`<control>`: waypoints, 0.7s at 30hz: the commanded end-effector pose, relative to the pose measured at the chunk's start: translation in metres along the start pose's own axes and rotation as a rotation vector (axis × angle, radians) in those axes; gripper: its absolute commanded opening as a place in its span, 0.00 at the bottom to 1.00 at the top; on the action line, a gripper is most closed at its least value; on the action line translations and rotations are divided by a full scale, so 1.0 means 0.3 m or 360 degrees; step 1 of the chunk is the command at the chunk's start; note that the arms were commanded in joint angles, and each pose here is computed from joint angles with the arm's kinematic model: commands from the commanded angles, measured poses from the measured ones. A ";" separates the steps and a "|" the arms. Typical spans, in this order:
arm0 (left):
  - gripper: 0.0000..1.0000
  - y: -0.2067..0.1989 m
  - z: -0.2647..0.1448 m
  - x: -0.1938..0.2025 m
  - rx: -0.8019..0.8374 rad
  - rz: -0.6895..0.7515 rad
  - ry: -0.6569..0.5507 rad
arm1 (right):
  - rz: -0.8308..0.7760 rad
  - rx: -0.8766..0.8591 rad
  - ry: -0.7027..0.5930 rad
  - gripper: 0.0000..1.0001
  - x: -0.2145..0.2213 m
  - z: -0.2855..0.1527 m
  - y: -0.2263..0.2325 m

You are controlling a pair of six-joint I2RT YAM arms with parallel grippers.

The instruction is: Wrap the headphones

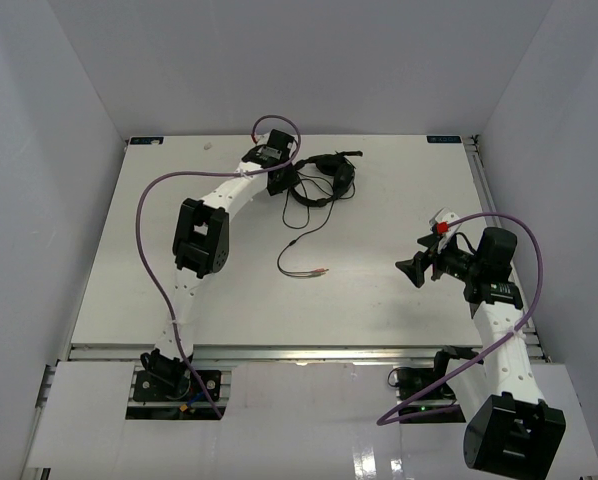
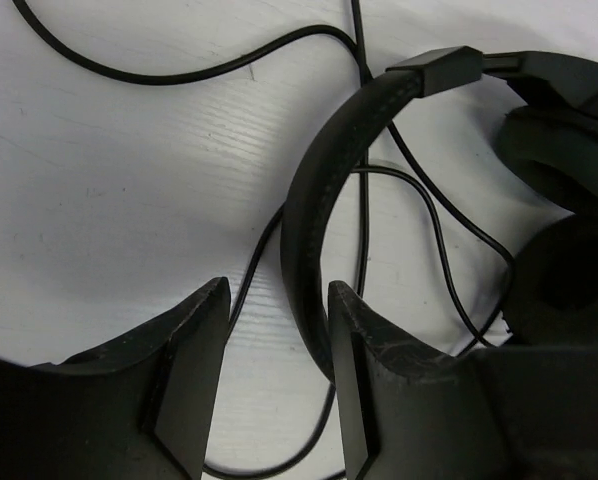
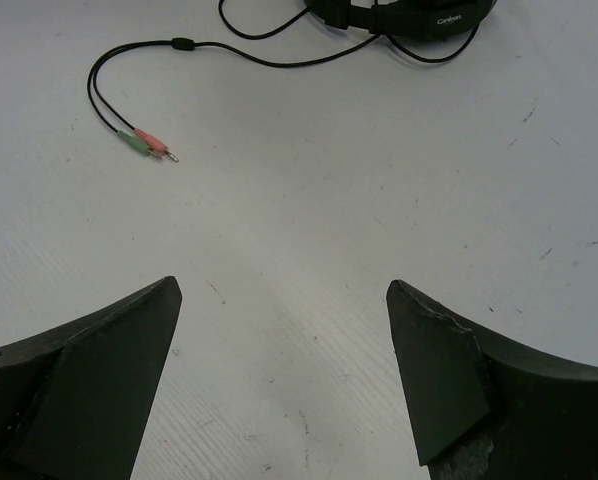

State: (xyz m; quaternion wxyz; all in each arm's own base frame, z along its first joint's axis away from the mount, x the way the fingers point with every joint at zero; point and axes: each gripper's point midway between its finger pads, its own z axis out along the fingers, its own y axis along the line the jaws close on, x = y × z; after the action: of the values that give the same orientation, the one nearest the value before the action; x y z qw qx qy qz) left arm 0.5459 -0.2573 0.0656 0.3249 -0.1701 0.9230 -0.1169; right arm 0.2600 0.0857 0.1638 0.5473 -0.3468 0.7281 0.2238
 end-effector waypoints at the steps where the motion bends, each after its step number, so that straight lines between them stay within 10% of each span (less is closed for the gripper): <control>1: 0.55 -0.030 -0.011 -0.054 0.0007 0.0045 -0.0059 | -0.0051 0.0007 -0.0047 0.90 -0.042 -0.006 -0.008; 8: 0.50 -0.023 0.070 -0.002 0.0014 0.0126 -0.0008 | -0.0047 0.0001 -0.0047 0.90 -0.040 -0.004 -0.006; 21: 0.07 -0.010 0.057 -0.038 -0.0041 0.0249 -0.0101 | -0.0044 0.0039 -0.0021 0.90 -0.027 -0.005 -0.023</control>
State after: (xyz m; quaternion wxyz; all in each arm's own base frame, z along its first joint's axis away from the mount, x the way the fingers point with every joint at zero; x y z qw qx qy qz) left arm 0.5607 -0.2640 0.0352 0.3304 -0.1180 0.9317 -0.0942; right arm 0.2605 0.0849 0.1636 0.5474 -0.3457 0.7292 0.2214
